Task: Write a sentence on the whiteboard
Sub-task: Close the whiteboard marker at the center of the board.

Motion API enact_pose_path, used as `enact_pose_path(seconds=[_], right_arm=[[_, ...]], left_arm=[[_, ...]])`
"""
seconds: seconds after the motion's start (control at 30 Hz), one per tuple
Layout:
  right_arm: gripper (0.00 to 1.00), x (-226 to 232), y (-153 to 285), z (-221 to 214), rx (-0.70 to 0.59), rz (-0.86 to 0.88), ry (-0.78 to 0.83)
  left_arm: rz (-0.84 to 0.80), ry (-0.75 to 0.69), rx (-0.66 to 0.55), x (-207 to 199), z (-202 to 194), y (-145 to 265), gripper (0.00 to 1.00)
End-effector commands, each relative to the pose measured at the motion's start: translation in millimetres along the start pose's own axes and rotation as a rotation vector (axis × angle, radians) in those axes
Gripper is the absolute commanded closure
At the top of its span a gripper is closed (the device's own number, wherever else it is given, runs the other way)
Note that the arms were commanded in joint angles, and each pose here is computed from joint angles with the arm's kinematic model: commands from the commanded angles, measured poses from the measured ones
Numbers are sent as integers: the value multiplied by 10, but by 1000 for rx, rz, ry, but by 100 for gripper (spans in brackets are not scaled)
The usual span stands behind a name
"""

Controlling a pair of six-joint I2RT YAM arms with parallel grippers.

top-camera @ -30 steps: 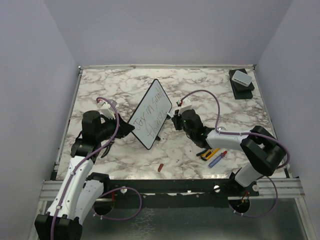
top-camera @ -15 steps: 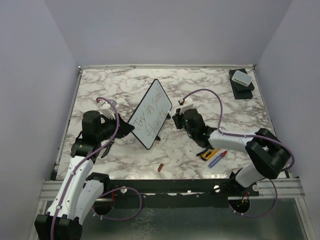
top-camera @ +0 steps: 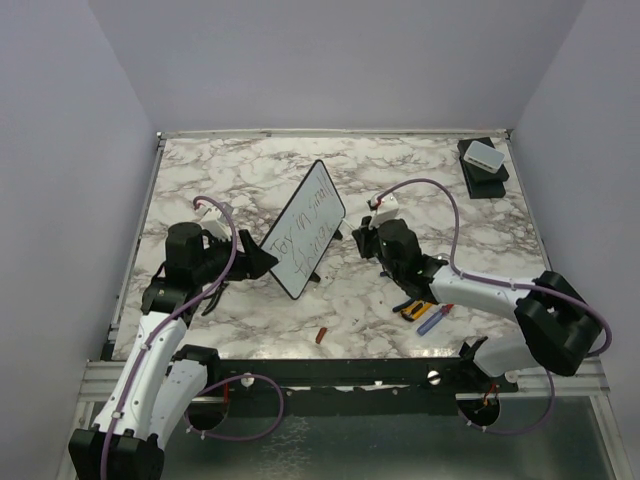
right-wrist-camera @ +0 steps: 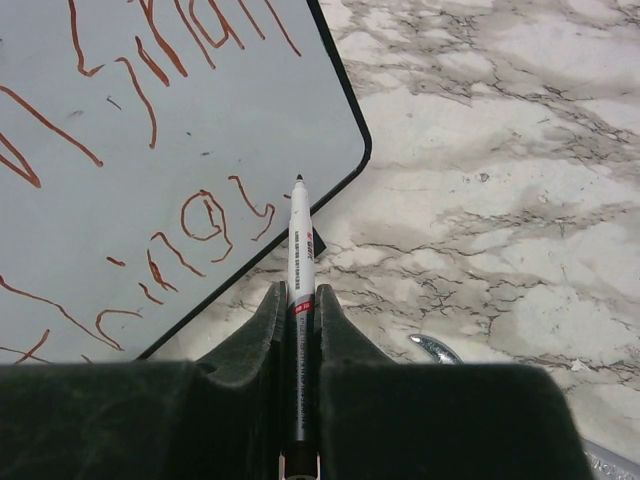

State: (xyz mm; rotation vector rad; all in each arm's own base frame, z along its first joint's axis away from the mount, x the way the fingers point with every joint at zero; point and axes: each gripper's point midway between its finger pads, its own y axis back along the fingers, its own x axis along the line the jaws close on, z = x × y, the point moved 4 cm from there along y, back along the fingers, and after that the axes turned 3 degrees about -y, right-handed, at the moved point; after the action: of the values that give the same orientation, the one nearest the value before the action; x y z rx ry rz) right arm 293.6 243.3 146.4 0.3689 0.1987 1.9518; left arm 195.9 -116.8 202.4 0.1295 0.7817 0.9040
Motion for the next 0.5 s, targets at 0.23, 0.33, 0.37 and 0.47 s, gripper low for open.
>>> enact_pose_path(seconds=[0.23,0.33,0.37,0.47], right_arm=[[99,-78,361,164,1,3,-21],[99,-101,492,164,14,12,-31],[99,-109,531,165,14,15,-36],[99,-138,626,148,21,18,-38]], left_arm=[[230,-78,20,56,136,372,1],[317,-138,33,60,237,507,3],[330,-161,33,22,290,547,4],[299,-212,34,-195,473,587,5]])
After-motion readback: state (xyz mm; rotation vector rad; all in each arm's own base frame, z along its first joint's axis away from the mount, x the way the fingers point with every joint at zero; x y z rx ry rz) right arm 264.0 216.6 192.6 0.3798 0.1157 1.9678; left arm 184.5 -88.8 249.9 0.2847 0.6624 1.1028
